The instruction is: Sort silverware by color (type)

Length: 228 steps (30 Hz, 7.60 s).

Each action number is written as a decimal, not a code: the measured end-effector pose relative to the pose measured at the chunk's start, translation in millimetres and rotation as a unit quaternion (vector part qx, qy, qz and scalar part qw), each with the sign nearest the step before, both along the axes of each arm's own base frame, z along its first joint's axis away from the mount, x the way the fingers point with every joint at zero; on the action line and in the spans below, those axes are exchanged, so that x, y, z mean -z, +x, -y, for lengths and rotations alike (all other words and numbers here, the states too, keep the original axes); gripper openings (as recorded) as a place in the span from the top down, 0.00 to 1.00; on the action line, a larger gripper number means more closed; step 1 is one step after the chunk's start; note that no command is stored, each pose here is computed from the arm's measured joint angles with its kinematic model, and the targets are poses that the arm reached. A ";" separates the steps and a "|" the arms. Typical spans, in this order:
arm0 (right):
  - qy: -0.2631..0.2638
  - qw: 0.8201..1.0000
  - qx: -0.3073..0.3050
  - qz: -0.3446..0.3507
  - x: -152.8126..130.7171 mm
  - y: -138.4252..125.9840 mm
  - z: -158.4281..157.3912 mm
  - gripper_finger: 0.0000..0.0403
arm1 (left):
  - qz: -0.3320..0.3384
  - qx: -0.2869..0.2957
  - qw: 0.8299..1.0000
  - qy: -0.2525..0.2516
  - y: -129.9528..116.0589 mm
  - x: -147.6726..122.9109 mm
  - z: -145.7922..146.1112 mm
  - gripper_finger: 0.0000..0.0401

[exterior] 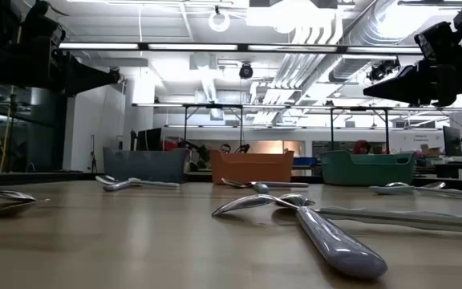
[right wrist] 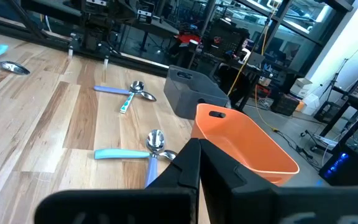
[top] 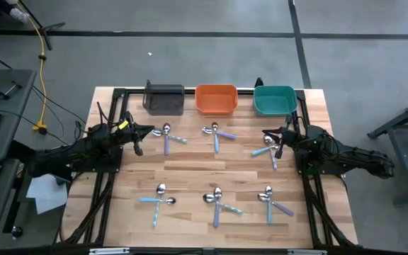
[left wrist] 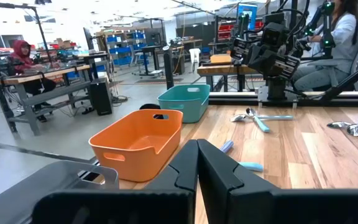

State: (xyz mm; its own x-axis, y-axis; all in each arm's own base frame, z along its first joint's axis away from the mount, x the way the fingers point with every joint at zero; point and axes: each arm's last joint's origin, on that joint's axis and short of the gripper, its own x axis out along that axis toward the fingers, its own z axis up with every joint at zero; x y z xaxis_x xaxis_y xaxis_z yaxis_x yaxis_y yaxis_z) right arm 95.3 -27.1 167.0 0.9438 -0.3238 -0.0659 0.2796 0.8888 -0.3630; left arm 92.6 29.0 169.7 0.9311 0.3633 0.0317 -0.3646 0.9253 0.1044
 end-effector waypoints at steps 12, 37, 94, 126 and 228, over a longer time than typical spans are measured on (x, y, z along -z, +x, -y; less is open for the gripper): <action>0.000 1.000 0.000 0.000 0.0 0.0 0.0 1.00 | 0.000 0.000 1.000 0.000 0.0 0.0 0.0 0.99; -0.031 0.998 -0.055 -0.002 -1.3 0.7 -2.0 1.00 | 0.000 0.000 1.000 0.000 0.0 0.1 0.0 0.99; 0.260 0.930 0.029 -0.257 -19.8 192.0 37.5 0.64 | 0.000 0.000 1.000 0.000 0.0 0.1 0.0 0.99; 0.310 0.844 0.070 -0.433 34.0 247.0 97.6 0.93 | 0.000 0.000 1.000 0.000 0.0 0.1 0.0 0.99; 0.198 0.973 -0.060 -0.105 -92.1 130.0 20.2 0.98 | 0.046 0.058 0.997 -0.023 8.5 -9.0 0.9 0.99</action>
